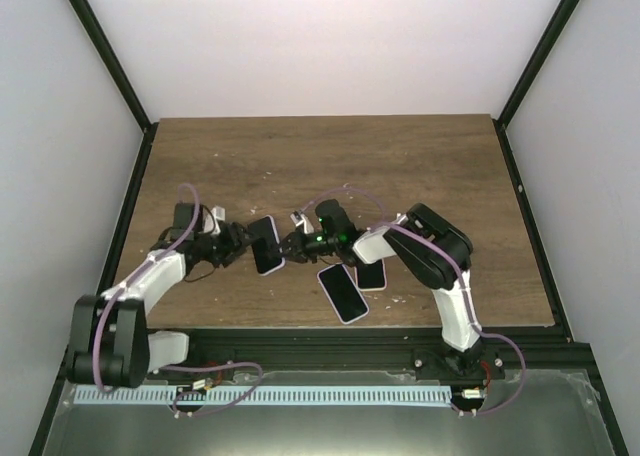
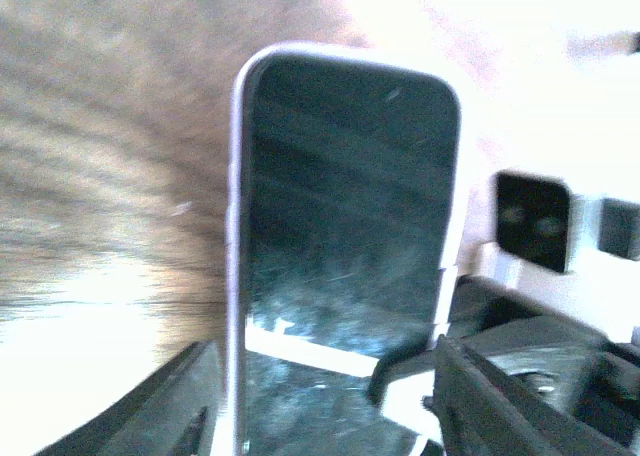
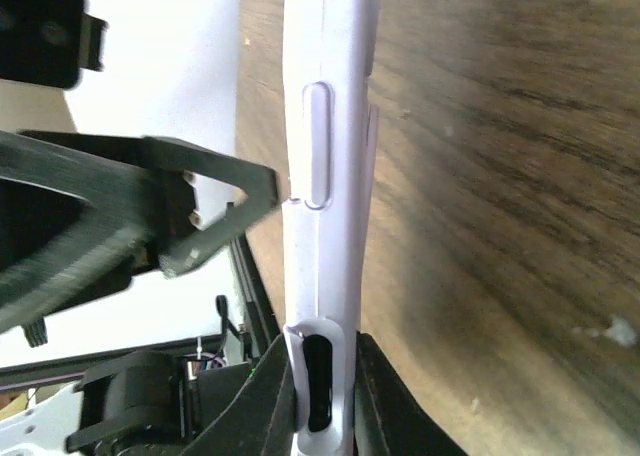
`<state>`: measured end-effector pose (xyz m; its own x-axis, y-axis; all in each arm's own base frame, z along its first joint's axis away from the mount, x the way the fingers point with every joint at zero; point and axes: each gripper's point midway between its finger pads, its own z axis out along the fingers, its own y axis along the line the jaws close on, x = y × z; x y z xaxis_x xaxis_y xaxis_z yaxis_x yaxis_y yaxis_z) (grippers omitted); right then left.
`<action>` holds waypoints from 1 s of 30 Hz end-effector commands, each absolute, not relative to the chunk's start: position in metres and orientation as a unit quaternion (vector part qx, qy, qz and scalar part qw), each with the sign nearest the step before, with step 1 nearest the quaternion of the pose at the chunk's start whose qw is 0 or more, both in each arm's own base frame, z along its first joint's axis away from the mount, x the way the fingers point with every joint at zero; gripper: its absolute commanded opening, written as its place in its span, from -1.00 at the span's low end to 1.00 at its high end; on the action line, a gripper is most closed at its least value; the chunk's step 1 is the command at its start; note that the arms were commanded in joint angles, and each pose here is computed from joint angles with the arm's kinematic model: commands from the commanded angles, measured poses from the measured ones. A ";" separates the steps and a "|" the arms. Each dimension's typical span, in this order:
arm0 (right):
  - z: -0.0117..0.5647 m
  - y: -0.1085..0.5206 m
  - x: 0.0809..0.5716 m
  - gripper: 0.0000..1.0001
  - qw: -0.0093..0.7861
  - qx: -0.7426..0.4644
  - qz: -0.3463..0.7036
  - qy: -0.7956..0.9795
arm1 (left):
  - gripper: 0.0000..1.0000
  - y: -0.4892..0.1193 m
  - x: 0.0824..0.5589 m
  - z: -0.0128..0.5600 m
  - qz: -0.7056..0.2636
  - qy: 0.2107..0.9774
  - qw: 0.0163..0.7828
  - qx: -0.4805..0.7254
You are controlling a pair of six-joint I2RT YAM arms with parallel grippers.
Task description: Put the phone into the phone case
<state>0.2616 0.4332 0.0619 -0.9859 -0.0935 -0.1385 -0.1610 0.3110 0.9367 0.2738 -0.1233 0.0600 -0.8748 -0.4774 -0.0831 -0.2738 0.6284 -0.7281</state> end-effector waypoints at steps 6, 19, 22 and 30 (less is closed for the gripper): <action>0.183 0.410 0.258 -0.90 0.117 -0.172 0.656 0.725 | 0.52 -0.137 0.280 0.179 -0.463 0.844 0.246 -0.117; 0.269 0.381 0.211 -0.88 0.121 -0.221 0.730 0.635 | 0.59 -0.161 0.257 0.265 -0.591 0.752 0.290 -0.032; 0.279 0.377 0.205 -0.87 0.120 -0.225 0.742 0.620 | 0.59 -0.162 0.256 0.266 -0.594 0.750 0.289 -0.029; 0.290 0.373 0.198 -0.86 0.121 -0.235 0.749 0.607 | 0.46 -0.164 0.252 0.277 -0.612 0.734 0.295 -0.020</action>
